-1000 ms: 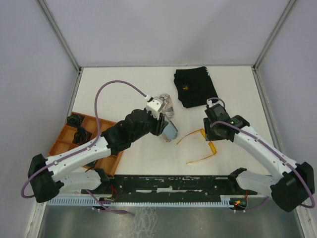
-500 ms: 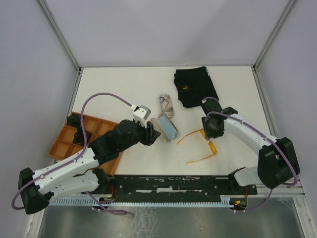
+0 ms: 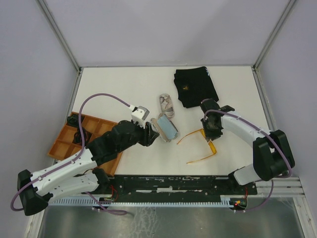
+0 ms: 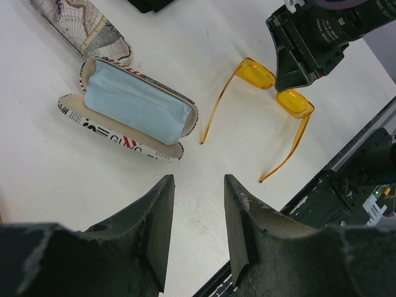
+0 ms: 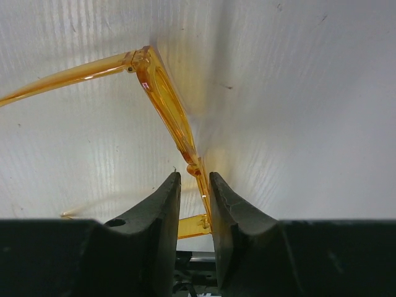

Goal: Organize the sunglasses
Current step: Pick up the sunglasses from the center of the board.

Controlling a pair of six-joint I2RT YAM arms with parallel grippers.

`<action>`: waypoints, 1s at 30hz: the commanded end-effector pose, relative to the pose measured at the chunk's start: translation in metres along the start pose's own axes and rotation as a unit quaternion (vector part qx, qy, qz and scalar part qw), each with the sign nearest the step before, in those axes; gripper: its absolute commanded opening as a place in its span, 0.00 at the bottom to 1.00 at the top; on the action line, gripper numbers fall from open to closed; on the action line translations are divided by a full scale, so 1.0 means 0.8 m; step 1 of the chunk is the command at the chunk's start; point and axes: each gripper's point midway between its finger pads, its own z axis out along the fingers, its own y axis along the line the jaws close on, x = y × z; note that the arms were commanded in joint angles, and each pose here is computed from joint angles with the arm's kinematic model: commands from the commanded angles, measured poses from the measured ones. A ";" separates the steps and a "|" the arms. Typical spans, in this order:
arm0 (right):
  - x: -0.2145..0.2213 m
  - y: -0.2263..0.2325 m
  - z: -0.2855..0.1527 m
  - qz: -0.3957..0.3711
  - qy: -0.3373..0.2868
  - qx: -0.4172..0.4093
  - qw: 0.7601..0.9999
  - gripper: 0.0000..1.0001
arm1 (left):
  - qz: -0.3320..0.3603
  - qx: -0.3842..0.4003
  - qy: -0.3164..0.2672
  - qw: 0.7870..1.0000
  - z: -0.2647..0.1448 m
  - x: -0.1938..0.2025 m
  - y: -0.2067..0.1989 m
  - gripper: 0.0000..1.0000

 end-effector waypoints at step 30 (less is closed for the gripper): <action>-0.031 0.003 0.003 0.060 -0.043 0.006 0.997 0.14 | -0.013 0.000 -0.016 1.000 0.003 -0.011 -0.003 0.44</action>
